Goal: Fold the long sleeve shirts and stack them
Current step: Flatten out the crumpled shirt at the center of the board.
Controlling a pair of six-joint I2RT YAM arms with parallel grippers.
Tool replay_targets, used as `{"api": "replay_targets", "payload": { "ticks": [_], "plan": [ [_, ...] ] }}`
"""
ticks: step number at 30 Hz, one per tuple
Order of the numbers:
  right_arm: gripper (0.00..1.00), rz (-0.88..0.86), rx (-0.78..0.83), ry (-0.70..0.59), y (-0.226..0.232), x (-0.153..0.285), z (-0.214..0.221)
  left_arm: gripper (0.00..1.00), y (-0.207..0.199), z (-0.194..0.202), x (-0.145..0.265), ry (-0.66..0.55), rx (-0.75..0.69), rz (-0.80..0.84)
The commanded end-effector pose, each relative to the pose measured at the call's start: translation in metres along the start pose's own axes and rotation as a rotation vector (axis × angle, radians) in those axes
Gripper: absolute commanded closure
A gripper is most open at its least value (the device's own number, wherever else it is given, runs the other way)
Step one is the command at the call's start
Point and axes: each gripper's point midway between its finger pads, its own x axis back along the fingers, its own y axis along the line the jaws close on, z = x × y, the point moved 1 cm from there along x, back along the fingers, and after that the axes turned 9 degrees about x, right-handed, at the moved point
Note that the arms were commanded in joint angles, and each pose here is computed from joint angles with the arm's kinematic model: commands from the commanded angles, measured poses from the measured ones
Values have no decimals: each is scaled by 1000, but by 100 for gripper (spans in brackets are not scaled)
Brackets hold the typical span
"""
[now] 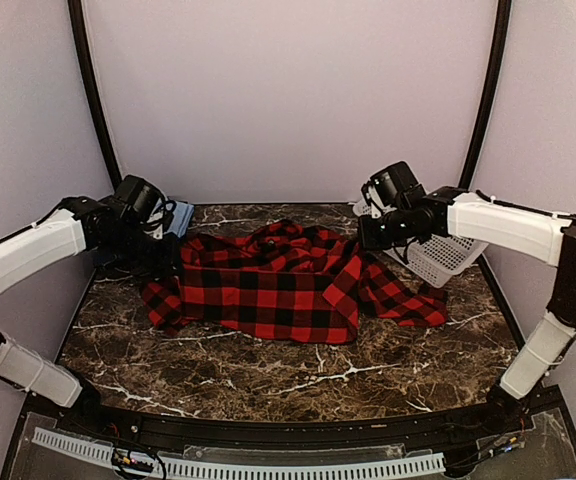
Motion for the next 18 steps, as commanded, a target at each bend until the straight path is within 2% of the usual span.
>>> {"api": "replay_targets", "payload": {
  "ticks": [1, 2, 7, 11, 13, 14, 15, 16, 18],
  "plan": [
    [100, 0, 24, -3, -12, -50, -24, 100, 10, -25, -37, 30, -26, -20],
    [100, 22, 22, 3, -18, -63, -27, 100, 21, -32, -52, 41, 1, -43],
    [98, 46, 25, 57, -32, -111, -31, 100, 24, -49, -95, 81, 48, -3],
    [58, 14, 43, 66, -21, -105, -25, 100, 26, -43, -111, 111, 68, 16],
    [43, 20, 56, 67, -16, -92, -15, 98, 29, -39, -114, 117, 75, 14],
    [39, 28, 61, 75, -14, -85, -6, 96, 31, -36, -114, 119, 80, 10],
    [37, 35, 62, 75, -12, -76, 2, 86, 32, -35, -114, 119, 83, 10],
    [35, 41, 64, 75, -8, -68, 10, 81, 34, -34, -113, 114, 88, 2],
    [34, 48, 63, 74, 1, -50, 29, 61, 38, -32, -107, 100, 97, -18]
  ]
}}
